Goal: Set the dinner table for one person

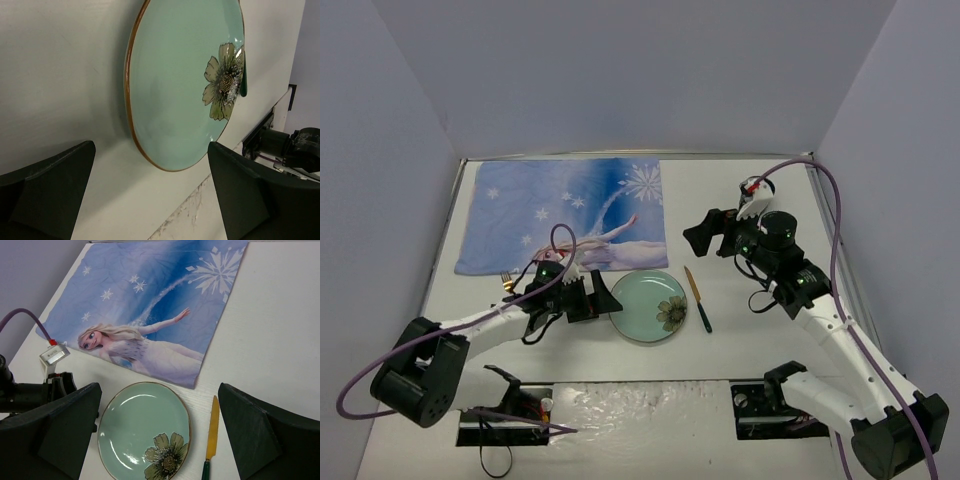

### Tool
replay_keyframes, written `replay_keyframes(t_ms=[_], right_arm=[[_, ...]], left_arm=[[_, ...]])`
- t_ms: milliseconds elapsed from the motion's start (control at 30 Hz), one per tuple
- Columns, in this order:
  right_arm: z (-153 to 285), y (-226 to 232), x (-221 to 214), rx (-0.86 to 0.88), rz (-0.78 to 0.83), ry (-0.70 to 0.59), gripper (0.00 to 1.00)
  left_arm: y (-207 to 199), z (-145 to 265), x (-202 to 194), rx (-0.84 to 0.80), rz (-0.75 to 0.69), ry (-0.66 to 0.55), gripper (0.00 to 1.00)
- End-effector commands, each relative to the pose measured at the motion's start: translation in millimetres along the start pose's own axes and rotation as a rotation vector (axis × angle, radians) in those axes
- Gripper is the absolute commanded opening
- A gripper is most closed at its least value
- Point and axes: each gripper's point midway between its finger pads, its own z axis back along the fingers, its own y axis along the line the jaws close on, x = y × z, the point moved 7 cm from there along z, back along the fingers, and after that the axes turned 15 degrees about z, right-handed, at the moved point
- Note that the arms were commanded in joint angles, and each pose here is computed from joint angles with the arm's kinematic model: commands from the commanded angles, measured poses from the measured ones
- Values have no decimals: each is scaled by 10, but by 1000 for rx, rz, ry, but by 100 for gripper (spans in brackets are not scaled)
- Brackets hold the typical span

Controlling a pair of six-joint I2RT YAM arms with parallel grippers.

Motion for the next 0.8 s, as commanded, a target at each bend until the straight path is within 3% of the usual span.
replay_keyframes(t_ms=[0, 500, 667, 767], right_arm=[[94, 42, 178, 21, 8, -103, 100], [160, 23, 148, -3, 18, -119, 100], [151, 17, 114, -6, 20, -111, 100], [150, 16, 106, -6, 19, -109, 100]], left_arm=[[-166, -140, 132, -123, -9, -41, 92], [338, -433, -49, -15, 155, 27, 66], [478, -462, -103, 49, 167, 49, 53], [521, -479, -115, 63, 174, 55, 38]])
